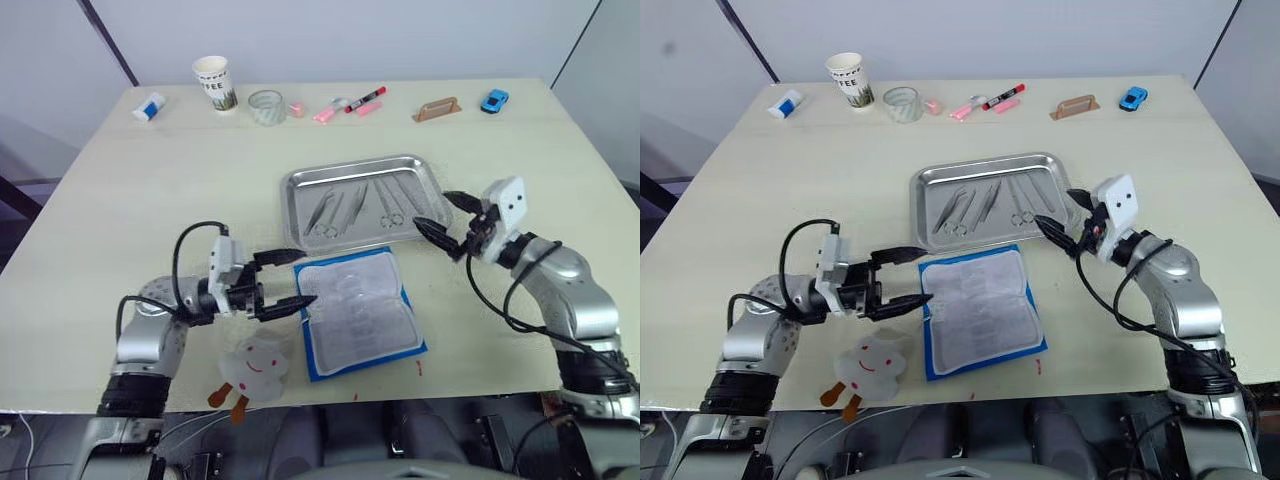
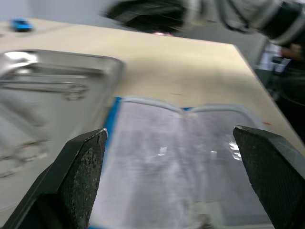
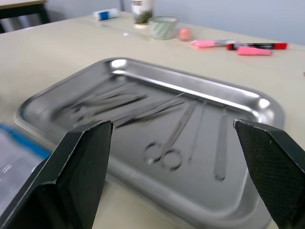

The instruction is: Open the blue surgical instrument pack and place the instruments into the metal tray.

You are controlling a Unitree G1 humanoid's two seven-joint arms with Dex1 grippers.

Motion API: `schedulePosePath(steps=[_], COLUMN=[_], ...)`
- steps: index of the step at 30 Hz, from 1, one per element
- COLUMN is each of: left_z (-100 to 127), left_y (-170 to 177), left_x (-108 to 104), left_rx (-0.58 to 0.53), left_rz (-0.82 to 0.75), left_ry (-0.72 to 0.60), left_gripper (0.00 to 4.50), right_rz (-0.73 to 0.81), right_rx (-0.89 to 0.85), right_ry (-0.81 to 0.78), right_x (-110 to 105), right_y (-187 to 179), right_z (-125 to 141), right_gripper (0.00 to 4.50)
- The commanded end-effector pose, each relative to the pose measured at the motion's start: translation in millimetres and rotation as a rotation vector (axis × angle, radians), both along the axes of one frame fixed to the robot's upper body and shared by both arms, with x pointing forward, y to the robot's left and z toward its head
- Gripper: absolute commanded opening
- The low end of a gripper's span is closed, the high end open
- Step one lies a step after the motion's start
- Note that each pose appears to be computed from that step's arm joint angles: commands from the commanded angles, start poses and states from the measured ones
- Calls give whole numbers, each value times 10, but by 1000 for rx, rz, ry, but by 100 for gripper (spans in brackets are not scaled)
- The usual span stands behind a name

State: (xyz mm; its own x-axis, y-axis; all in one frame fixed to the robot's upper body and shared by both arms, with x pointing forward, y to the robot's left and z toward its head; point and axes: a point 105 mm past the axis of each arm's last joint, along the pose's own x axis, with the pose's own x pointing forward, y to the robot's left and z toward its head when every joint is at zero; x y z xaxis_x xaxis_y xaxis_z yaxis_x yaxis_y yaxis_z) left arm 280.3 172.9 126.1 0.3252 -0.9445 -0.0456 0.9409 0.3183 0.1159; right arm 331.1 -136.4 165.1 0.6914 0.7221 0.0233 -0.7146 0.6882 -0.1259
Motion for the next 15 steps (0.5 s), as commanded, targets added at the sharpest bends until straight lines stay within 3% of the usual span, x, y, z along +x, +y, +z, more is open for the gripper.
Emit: schedulePosePath(steps=[1,4,15], left_z=[113,55,-134], left_y=[360,719,1191], left_x=[1,-102,-419], left_rx=[22,66,164], left_rz=[142,274,503], left_ry=[-34,11,62], left_gripper=[450,450,450], right_rz=[9,41,-20], right_rx=[3,28,-10], right_ry=[-63,26,178], right_x=[-191,-434,-917], right_y=[-232,-495,-1100], right_z=[50,-142,-535], right_gripper=[446,446,446])
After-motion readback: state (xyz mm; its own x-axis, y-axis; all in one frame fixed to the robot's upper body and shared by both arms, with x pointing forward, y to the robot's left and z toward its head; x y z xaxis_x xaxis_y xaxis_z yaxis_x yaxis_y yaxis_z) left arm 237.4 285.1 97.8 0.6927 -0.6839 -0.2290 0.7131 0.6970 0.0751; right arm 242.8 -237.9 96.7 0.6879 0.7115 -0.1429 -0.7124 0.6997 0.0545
